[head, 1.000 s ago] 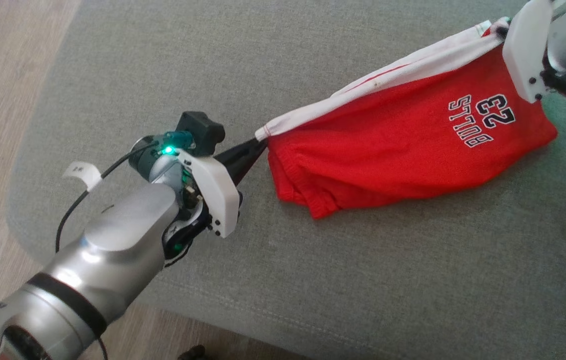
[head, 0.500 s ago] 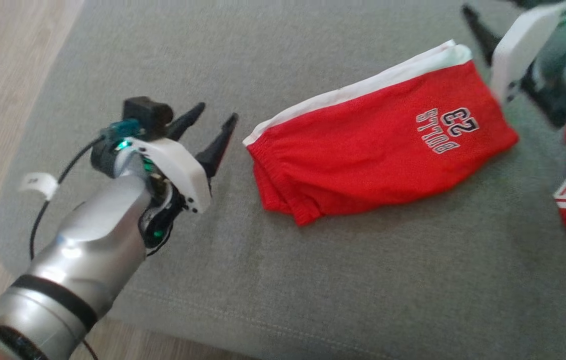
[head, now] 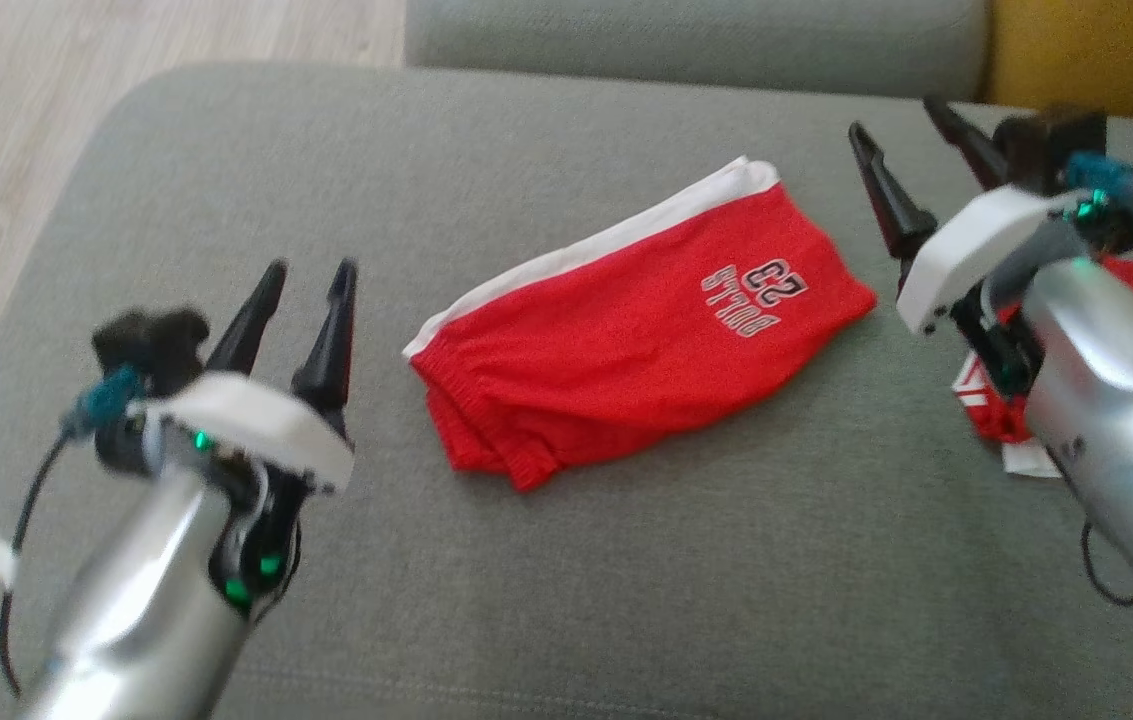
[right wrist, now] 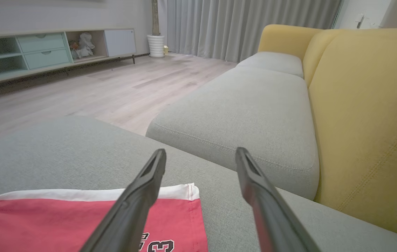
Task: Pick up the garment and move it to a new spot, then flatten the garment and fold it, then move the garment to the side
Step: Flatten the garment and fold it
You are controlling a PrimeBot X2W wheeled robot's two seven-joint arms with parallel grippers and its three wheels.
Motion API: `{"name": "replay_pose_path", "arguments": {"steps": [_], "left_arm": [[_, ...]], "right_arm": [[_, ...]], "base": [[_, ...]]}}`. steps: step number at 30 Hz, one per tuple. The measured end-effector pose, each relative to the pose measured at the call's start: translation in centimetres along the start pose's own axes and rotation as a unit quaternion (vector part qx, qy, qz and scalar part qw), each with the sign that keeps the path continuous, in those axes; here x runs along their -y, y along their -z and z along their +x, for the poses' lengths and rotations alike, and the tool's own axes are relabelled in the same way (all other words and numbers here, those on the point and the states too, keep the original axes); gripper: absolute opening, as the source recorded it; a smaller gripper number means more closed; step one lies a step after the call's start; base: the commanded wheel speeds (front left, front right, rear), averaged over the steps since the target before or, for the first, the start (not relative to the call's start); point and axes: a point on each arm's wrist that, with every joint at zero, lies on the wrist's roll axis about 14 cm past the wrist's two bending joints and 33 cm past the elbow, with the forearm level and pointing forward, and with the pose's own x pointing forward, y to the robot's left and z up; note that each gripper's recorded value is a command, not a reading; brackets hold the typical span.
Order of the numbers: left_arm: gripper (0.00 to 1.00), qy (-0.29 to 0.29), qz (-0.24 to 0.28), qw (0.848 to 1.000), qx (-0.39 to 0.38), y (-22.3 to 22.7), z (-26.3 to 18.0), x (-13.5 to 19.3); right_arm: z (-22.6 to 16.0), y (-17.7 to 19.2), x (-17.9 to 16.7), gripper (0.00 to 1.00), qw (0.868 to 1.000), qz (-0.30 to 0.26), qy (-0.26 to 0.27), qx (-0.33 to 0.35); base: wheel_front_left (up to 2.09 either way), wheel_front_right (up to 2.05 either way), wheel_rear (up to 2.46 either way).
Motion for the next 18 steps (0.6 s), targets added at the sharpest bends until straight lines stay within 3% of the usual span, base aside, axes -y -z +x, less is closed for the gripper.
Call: {"name": "replay_pose_path", "arguments": {"steps": [7, 13, 18], "left_arm": [[1.00, 0.000, -0.004, 1.000, 0.014, 1.2, -3.5, 1.8], [1.00, 0.002, 0.007, 1.000, 0.006, 3.3, -6.5, 3.0], [1.00, -0.004, 0.014, 1.000, 0.011, 3.7, -7.8, 3.2]], "right_arm": [[-5.4, -0.8, 1.3, 1.00, 0.997, 0.032, 0.051, 0.053], [-12.1, 5.9, -0.3, 1.00, 0.993, 0.057, 0.103, 0.026], [-13.9, 6.7, -1.9, 1.00, 0.988, 0.080, 0.129, 0.040]], "base": [[0.00, 0.00, 0.00], [0.00, 0.00, 0.00], [0.00, 0.00, 0.00]]}}
